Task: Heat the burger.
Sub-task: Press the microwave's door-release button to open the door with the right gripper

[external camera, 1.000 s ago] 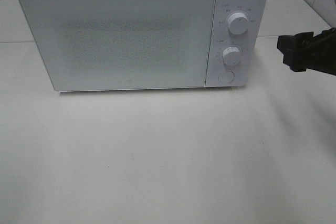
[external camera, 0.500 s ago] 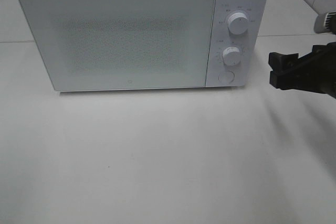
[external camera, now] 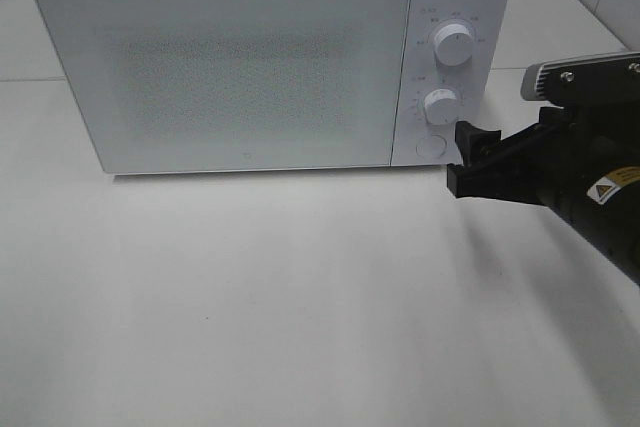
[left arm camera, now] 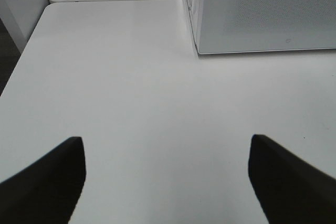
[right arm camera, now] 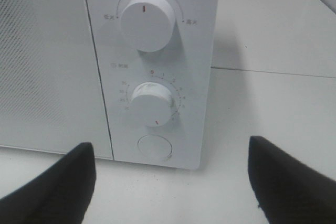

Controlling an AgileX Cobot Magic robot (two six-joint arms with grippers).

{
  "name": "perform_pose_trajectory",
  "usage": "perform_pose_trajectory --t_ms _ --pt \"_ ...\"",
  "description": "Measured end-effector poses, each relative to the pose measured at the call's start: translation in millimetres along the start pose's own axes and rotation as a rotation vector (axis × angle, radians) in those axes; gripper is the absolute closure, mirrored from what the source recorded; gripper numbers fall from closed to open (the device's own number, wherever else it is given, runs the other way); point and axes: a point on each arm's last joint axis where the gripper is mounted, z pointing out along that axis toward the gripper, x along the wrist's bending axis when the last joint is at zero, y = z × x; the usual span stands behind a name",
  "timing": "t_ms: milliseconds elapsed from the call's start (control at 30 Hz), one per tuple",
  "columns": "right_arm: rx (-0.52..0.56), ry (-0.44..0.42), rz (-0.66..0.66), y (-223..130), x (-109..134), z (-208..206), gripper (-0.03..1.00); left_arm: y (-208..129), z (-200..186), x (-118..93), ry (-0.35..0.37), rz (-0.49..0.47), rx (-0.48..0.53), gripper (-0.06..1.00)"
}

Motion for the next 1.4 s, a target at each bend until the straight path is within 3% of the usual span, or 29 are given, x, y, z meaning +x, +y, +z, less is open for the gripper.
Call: perform_pose_trajectory --t_ms 367,533,633,700,800,867,900,967,1033,1067,1100,1167,1233,1267,1400 --pt "0.015 0.018 0.013 -11 22 -3 0.21 0 0 0 0.000 0.000 0.000 0.17" --pt "0.006 0.013 0.126 -13 23 -2 0.24 0 0 0 0.000 0.000 0.000 0.17" --pt "0.005 0.011 0.235 -13 23 -2 0.29 0 0 0 0.000 0.000 0.000 0.17" --pt "0.006 0.010 0.389 -13 23 -2 0.37 0 0 0 0.000 0.000 0.000 0.17" --pt "0.006 0.010 0.434 -13 23 -2 0.40 0 0 0 0.000 0.000 0.000 0.17" --pt "0.005 0.010 0.574 -13 23 -2 0.50 0 0 0 0.000 0.000 0.000 0.17" --pt "0.005 0.010 0.574 -13 23 -2 0.50 0 0 0 0.000 0.000 0.000 0.17" --pt "0.006 0.009 0.755 -13 23 -2 0.67 0 0 0 0.000 0.000 0.000 0.17" --pt "0.008 0.009 0.801 -13 23 -2 0.70 0 0 0 0.000 0.000 0.000 0.17" --pt "0.008 0.009 0.919 -13 23 -2 0.78 0 0 0 0.000 0.000 0.000 0.17" --pt "0.008 0.009 0.919 -13 23 -2 0.78 0 0 0 0.000 0.000 0.000 0.17" --pt "0.011 0.008 1.089 -13 23 -2 0.89 0 0 0 0.000 0.000 0.000 0.17" --pt "0.015 0.007 1.130 -14 23 -2 0.92 0 0 0 0.000 0.000 0.000 0.17" --pt "0.028 0.002 1.215 -15 23 -2 0.97 0 0 0 0.000 0.000 0.000 0.17" --pt "0.054 -0.009 1.324 -17 24 -2 0.97 0 0 0 0.000 0.000 0.000 0.17"
